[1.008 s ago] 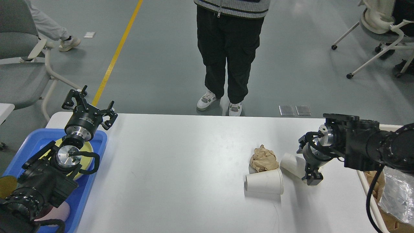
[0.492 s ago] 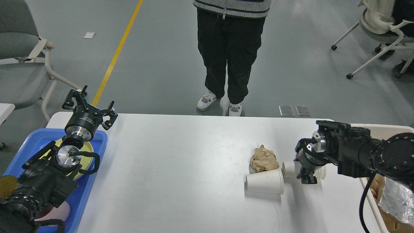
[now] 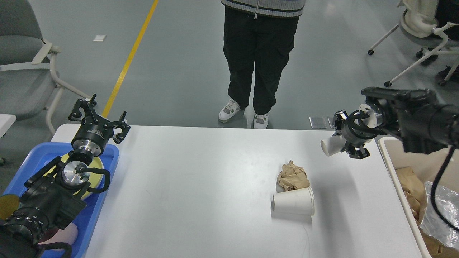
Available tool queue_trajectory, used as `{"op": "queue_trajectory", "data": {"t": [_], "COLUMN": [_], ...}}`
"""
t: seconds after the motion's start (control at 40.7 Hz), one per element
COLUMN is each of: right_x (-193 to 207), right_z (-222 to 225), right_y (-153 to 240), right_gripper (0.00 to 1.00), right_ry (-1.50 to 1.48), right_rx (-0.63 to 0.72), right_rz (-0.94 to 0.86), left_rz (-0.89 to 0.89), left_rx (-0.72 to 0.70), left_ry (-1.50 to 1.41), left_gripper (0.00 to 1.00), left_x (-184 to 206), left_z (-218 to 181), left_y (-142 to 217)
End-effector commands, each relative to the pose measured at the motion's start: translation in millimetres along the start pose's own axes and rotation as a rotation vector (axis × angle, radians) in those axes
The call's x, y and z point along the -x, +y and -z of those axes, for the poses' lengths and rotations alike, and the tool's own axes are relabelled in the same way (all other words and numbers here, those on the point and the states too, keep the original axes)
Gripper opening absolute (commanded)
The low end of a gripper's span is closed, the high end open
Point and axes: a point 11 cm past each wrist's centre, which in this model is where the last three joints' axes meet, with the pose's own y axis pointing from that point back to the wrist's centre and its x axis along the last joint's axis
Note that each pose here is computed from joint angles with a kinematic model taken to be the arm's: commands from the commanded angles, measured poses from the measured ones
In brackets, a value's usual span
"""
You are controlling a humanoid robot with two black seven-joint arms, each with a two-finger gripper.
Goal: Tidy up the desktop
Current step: 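Lift the white cup and carry it to the white bin, then open the right gripper to release the cup into the bin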
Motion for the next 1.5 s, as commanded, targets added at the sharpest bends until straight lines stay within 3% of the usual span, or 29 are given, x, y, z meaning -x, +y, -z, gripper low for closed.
{"op": "queue_trajectory", "data": {"t": [0.0, 0.148, 0.295, 0.467, 0.639, 0.91, 1.033, 1.303, 1.475], "right_x": [27.3, 92.0, 141.5, 140.1, 95.7, -82.9, -165.9, -199.2, -190.0], "right_z": [33.6, 26.9, -20.4, -33.7, -37.2, -69.4, -127.1, -218.4, -248.9], "right_y": [77.5, 131.8, 137.8, 132.1, 115.7, 39.3, 5.5, -42.5, -57.2], "right_gripper": [0.0, 0.0, 0.0, 0.0, 0.0, 0.0, 0.0, 0.0, 0.0], "right_ry": [0.339, 0.771, 1.099, 1.151, 1.129, 0.795, 0.619, 0.594, 0.498], "right_rx": [-0.114, -0.135, -0.045, 0.006, 0.054, 0.214, 0.35, 0.505, 0.493], "right_rz": [0.16, 0.291, 0.372, 0.365, 0.255, -0.107, -0.339, -0.66, -0.673], "left_rz": [0.0, 0.0, 0.0, 0.0, 0.0, 0.0, 0.0, 0.0, 0.0], "left_rx": [0.0, 0.0, 0.0, 0.0, 0.0, 0.0, 0.0, 0.0, 0.0], "left_ry": [0.0, 0.0, 0.0, 0.0, 0.0, 0.0, 0.0, 0.0, 0.0], "left_gripper": [0.98, 0.98, 0.98, 0.98, 0.98, 0.98, 0.98, 0.98, 0.98], "left_x": [0.0, 0.0, 0.0, 0.0, 0.0, 0.0, 0.0, 0.0, 0.0], "left_z": [0.2, 0.2, 0.2, 0.2, 0.2, 0.2, 0.2, 0.2, 0.2], "left_y": [0.0, 0.0, 0.0, 0.0, 0.0, 0.0, 0.0, 0.0, 0.0]}}
